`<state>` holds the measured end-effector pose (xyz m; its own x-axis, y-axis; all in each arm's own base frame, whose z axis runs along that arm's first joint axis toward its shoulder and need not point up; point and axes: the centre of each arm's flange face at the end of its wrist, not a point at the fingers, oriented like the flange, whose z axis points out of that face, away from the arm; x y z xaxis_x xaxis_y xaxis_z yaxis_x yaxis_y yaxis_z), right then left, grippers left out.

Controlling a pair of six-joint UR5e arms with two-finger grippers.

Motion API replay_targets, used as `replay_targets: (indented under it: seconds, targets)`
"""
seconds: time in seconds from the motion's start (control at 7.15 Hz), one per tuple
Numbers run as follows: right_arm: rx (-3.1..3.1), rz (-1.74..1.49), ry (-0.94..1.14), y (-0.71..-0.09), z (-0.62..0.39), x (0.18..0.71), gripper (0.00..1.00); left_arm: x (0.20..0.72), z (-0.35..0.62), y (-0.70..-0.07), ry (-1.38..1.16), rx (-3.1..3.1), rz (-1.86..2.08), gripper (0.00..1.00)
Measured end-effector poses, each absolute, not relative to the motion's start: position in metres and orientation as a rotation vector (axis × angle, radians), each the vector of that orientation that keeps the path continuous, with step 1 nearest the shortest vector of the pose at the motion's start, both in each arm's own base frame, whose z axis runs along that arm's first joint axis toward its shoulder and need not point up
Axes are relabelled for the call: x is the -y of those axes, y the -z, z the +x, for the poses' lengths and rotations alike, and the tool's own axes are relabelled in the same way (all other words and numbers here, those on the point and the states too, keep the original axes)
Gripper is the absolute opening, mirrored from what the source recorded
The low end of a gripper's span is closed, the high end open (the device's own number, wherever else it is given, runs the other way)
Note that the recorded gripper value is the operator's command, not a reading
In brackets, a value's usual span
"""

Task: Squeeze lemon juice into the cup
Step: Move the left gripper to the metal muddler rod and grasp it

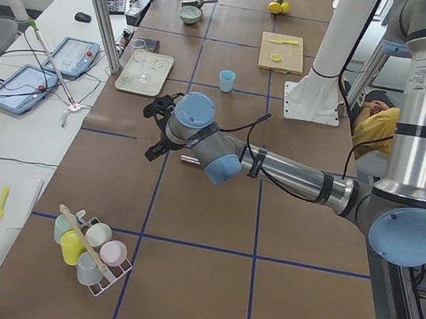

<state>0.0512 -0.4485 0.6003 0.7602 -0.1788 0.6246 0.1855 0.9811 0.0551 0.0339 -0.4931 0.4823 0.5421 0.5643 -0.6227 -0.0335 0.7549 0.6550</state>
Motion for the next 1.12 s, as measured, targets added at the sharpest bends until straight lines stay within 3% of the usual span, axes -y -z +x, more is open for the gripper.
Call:
replay_targets:
  seconds: [0.56, 1.12]
  targets:
    - [0.688, -0.062, 0.164, -0.632, 0.065, 0.417, 1.0, 0.485, 0.189, -0.483, -0.071, -0.899, 0.411, 0.99]
    - [0.686, -0.07, 0.161, -0.636, 0.065, 0.413, 1.0, 0.476, 0.295, -0.512, -0.054, -0.821, 0.341, 0.93]
